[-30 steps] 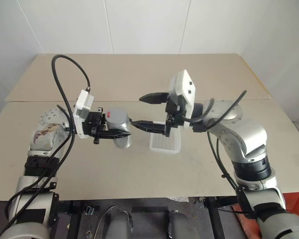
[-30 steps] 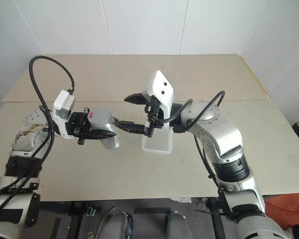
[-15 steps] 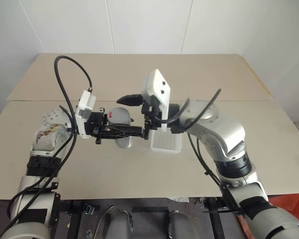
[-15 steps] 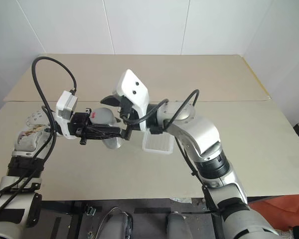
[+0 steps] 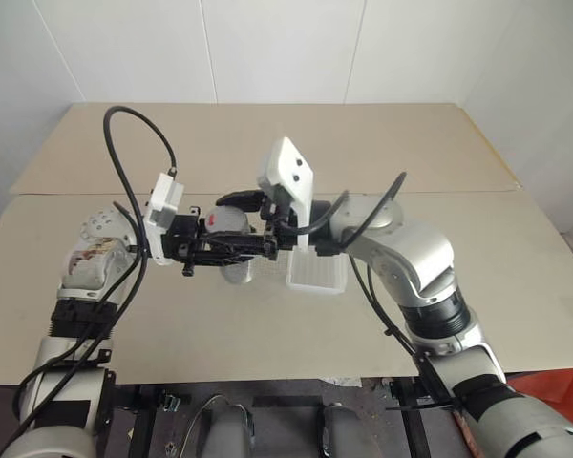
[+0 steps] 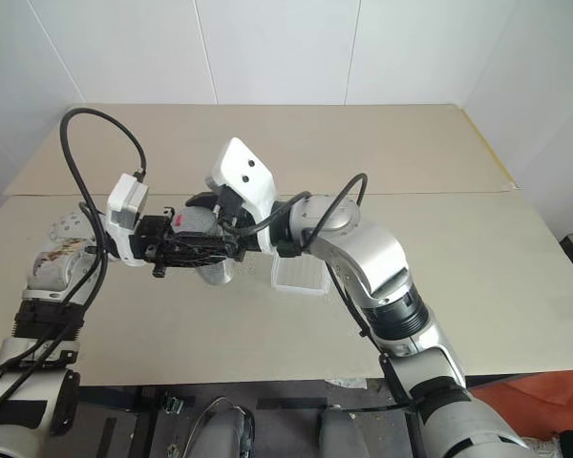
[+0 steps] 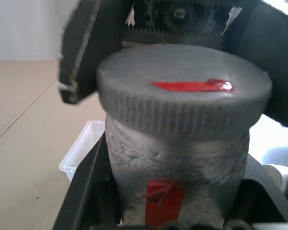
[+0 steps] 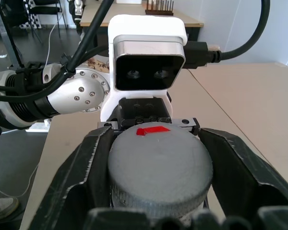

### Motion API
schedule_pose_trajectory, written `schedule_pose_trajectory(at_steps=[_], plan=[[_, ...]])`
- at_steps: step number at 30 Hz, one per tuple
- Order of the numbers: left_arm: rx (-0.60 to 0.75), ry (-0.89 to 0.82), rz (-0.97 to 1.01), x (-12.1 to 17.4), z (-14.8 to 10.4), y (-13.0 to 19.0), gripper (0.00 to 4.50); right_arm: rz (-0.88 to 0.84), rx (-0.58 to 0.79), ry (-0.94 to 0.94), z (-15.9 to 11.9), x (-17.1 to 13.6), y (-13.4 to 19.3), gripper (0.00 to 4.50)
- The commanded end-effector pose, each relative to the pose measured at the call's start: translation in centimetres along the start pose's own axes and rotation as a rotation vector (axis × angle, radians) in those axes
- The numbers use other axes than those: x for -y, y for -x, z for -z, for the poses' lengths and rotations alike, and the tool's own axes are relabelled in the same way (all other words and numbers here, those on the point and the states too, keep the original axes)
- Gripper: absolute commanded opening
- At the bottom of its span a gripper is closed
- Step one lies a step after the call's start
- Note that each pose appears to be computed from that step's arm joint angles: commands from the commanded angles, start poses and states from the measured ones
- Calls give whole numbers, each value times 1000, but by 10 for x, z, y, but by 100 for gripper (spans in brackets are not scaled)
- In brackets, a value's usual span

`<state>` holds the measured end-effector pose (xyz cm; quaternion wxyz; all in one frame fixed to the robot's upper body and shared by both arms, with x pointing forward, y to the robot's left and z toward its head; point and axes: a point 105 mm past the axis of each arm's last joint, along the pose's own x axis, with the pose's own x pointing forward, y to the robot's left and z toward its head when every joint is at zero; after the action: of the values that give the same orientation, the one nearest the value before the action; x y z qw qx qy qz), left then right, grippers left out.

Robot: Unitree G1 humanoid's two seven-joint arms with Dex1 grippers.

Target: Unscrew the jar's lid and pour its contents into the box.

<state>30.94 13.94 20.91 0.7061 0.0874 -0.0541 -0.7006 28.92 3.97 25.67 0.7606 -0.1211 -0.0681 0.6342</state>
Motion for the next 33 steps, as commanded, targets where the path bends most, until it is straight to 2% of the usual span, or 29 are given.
schedule_pose_trajectory(at_steps=[1, 13, 20, 22, 25, 28, 33], plan=[[-4, -45, 5, 2, -8, 2, 198, 9, 62, 44, -23, 0, 2, 276], [-32, -21, 38, 8, 5, -3, 198, 25, 180, -96, -51, 15, 32, 276], [-18, -27, 21, 6, 4, -5, 198, 266, 135, -4, -35, 43, 61, 276], [-7, -36, 0, 4, 1, -4, 198, 395, 69, 14, -13, 55, 80, 276], [11, -67, -74, -4, -3, -2, 198, 657, -90, 1, 41, 71, 126, 276], [20, -92, -145, -11, -5, -4, 198, 847, -201, -65, 84, 76, 161, 276], [26, -125, -215, -17, -4, -10, 198, 990, -302, -176, 138, 70, 187, 276]])
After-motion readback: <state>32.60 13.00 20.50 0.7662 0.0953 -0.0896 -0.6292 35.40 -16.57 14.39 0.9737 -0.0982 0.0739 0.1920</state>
